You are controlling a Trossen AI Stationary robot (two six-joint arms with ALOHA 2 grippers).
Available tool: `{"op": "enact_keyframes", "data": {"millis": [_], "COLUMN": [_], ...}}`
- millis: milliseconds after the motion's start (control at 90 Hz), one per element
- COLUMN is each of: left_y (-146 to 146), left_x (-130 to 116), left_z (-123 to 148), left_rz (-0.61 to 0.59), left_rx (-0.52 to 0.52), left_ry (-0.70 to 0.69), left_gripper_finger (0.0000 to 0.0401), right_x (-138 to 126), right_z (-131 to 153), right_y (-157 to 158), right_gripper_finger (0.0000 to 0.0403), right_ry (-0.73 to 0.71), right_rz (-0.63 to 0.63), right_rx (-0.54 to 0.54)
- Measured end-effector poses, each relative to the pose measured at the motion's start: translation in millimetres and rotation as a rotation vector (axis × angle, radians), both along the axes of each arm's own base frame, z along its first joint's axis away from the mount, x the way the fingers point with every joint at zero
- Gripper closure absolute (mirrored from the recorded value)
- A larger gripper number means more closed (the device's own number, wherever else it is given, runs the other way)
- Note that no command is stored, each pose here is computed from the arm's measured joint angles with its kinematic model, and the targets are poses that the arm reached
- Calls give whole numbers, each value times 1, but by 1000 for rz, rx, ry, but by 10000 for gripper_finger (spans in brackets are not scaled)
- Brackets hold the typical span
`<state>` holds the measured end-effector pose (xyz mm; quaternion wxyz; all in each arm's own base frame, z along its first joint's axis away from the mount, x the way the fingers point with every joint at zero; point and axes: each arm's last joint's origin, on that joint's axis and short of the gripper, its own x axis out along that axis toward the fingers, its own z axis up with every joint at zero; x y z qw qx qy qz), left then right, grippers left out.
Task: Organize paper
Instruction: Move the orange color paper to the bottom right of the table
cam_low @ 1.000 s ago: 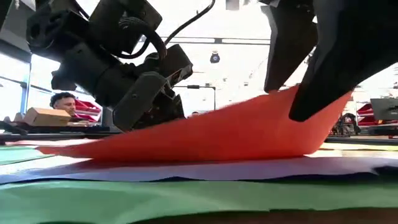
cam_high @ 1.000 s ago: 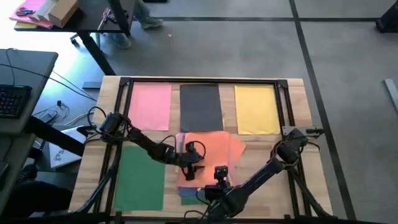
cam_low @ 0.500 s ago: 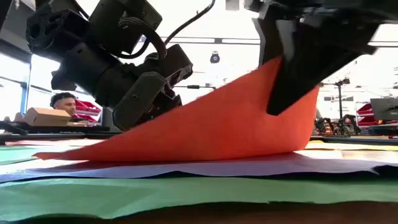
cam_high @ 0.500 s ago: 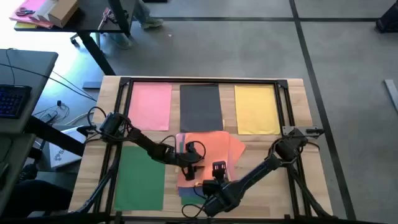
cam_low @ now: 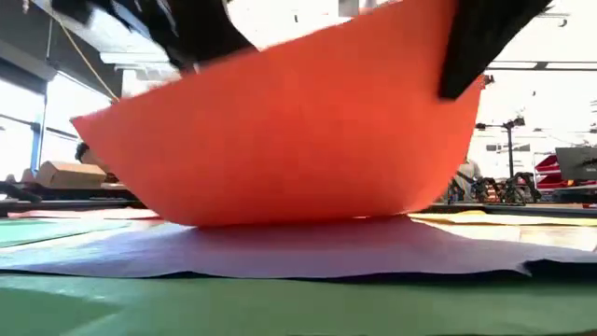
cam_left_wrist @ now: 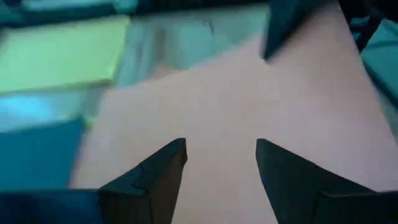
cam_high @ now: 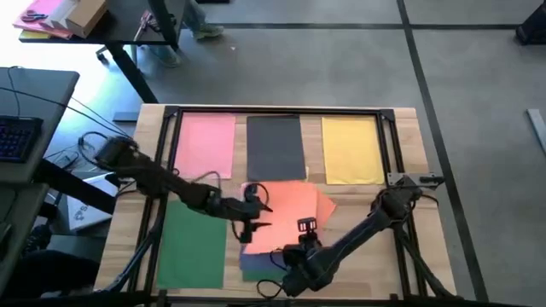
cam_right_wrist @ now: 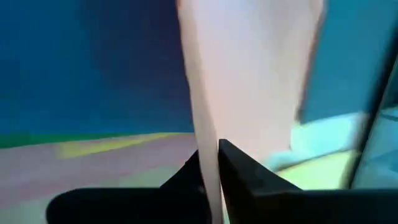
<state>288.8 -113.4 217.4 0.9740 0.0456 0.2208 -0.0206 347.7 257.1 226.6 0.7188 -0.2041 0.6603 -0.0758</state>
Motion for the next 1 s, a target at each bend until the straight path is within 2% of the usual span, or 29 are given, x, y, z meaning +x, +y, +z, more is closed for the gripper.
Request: {"op": "enact_keyframes", "data": {"millis": [67,133,311,589,767,878,1000], "left_y": [-4,-11,-23,-20,-20,-21,-20], "left_x": [-9,-15,-25,-24,-24,-24,-25], "left_z": [12,10,3,4,4,4,3], "left_rz": [7,2,-57,-12,-3,-12,-15], "left_rx": [7,30,111,112,103,113,123], "left_ry": [-25,-15,14,2,1,2,12], "left_gripper_finger": [215,215,215,215,215,215,215], "right_x": [-7,-17,-56,-111,-140,-152,-160], "right_z": [2,-9,-41,-81,-97,-100,-102], "right_y": [5,12,31,41,44,47,48], "right_gripper_finger": [403,403,403,403,403,402,385], "right_ry": [31,117,311,566,725,815,845], "right_rz": [-57,-68,-76,-63,25,14,-27], "right_rx": [60,102,93,43,44,97,99]}}
